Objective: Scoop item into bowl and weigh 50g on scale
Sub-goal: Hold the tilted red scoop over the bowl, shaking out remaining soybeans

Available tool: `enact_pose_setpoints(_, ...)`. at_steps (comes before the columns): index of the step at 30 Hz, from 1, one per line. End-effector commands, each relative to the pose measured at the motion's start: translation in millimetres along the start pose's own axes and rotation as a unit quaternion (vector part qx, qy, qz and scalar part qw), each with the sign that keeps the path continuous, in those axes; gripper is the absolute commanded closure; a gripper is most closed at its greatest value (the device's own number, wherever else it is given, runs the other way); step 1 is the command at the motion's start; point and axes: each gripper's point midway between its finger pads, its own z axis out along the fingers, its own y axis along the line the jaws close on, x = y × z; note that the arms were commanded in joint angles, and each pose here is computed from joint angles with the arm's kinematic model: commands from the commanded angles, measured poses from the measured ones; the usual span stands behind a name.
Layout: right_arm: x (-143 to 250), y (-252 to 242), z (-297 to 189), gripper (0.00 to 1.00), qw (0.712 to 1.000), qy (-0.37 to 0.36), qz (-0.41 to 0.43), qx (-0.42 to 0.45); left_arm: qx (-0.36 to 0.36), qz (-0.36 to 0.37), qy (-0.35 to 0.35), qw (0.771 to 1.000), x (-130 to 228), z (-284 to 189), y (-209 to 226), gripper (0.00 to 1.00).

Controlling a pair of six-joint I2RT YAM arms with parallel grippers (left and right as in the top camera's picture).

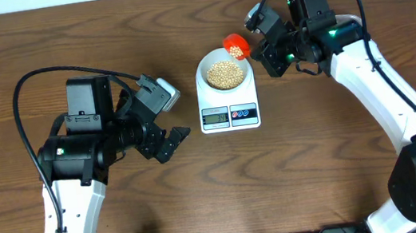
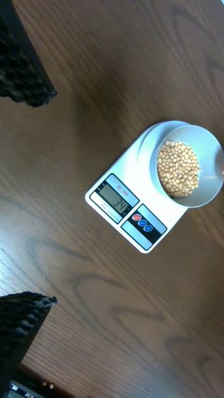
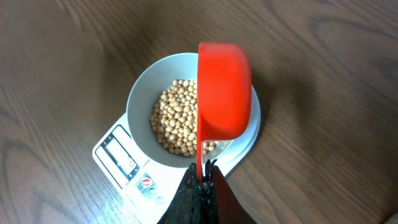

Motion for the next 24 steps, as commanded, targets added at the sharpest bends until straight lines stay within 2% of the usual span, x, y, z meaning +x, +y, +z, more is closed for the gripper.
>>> enact_pose_setpoints(1,-12.0,22.3,-8.0,0.99,0.999,-0.02,-0.028,-0.03,-0.001,0.002,-0.014,1.0,-9.8,-6.8,0.5,0.02)
enact_pose_setpoints(24,-10.5,16.3,-7.2,0.99,0.999,-0.016,-0.028,-0.014,-0.001,0.002,-0.014,1.0,-9.8,-6.8,0.5,0.02)
